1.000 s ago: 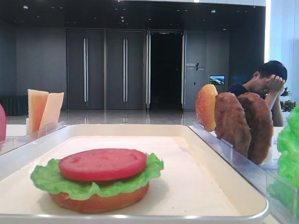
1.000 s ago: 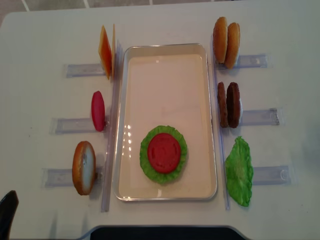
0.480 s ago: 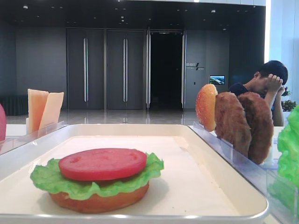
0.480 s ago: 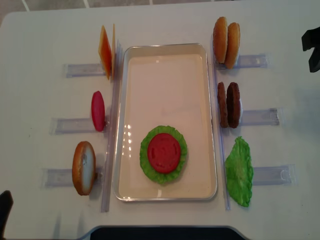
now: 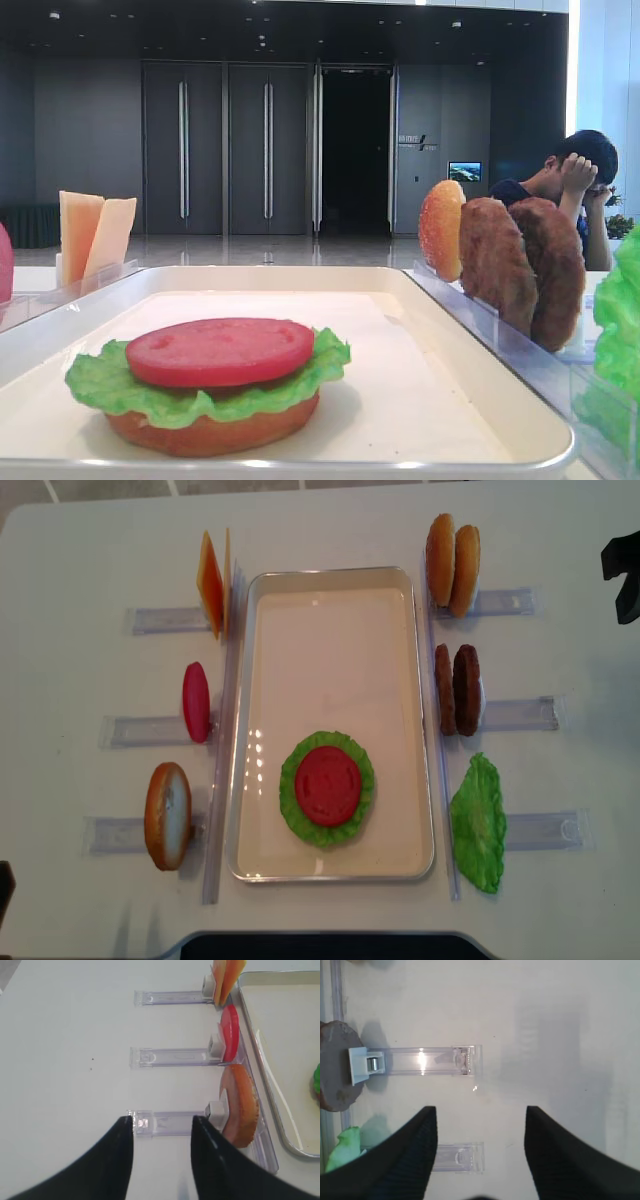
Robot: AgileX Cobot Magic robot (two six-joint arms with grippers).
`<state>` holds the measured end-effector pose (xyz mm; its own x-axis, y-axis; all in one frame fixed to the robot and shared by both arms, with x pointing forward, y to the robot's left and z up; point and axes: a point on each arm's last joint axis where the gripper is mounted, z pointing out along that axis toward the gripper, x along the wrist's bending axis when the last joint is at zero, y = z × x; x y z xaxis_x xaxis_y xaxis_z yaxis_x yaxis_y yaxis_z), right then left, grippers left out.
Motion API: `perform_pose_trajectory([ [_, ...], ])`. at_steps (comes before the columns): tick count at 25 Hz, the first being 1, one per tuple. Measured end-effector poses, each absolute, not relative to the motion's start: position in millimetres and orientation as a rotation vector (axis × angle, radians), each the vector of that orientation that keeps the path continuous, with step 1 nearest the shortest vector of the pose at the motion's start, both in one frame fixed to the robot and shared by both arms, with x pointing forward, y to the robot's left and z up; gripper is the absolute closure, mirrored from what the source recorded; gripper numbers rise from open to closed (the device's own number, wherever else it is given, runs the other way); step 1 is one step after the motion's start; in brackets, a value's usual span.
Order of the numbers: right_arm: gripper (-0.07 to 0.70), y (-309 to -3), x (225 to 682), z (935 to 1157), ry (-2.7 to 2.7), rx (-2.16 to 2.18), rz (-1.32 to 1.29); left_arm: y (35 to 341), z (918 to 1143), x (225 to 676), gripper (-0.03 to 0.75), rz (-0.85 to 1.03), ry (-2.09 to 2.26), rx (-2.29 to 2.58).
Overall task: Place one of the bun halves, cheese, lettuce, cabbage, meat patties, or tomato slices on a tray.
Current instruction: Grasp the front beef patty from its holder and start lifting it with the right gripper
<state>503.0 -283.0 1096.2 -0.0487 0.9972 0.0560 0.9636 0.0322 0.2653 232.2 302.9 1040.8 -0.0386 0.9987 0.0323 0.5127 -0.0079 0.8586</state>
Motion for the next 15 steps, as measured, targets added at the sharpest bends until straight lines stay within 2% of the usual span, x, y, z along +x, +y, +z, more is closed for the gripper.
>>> perform_pose_trajectory([
  [5,0.228,-271,502,1096,2.121,2.104,0.362,303,1041,232,0.467,0.955,1.622,1.59],
  [15,0.228,-205,502,1097,2.186,2.072,0.439,303,1041,232,0.595,0.955,1.622,1.59],
])
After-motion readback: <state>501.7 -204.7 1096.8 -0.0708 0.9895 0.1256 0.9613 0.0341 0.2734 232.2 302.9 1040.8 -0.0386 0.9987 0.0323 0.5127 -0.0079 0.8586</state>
